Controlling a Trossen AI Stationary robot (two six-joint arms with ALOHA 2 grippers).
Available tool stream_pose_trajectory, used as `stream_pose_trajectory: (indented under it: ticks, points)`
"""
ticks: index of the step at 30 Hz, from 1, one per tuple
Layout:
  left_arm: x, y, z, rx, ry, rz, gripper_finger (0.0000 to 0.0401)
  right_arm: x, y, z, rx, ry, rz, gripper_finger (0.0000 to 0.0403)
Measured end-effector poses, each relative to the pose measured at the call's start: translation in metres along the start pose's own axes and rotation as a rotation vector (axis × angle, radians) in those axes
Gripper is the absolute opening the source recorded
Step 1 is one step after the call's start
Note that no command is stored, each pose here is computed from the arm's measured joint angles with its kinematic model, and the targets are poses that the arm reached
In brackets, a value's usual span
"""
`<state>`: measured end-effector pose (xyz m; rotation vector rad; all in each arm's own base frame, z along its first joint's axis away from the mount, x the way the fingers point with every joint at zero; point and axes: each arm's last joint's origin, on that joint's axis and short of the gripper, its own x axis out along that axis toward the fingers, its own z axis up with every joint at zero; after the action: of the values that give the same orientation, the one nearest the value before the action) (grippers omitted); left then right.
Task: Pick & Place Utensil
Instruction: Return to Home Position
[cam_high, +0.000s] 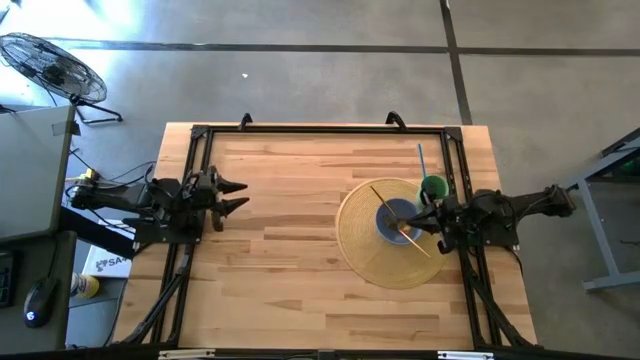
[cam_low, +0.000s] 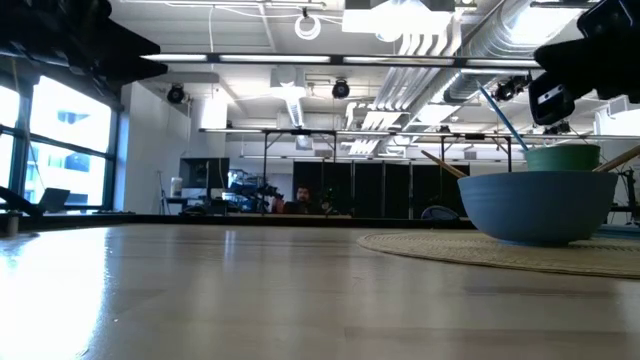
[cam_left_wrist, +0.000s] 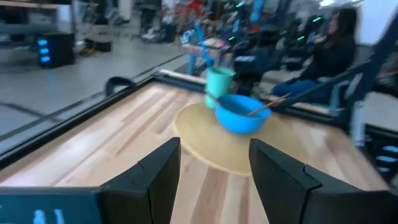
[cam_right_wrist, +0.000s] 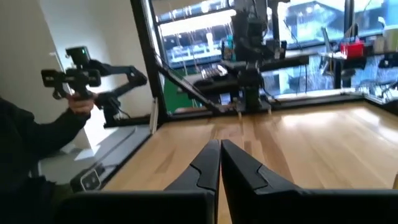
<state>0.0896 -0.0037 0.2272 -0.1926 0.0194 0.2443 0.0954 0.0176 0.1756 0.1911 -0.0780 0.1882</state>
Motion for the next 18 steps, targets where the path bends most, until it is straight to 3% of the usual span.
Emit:
stream_pose_trajectory:
  ticks: [8, 18]
  points:
    - [-0.005, 0.004, -0.016, -0.001, -0.120, -0.080, 0.0172, 0.000, -0.001, -0.003, 0.000, 0.031, -0.007, 0.0003]
    - [0.002, 0.001, -0.034, 0.040, -0.143, -0.203, 0.0073, 0.000, -0.001, -0.004, -0.001, 0.043, -0.009, 0.0007]
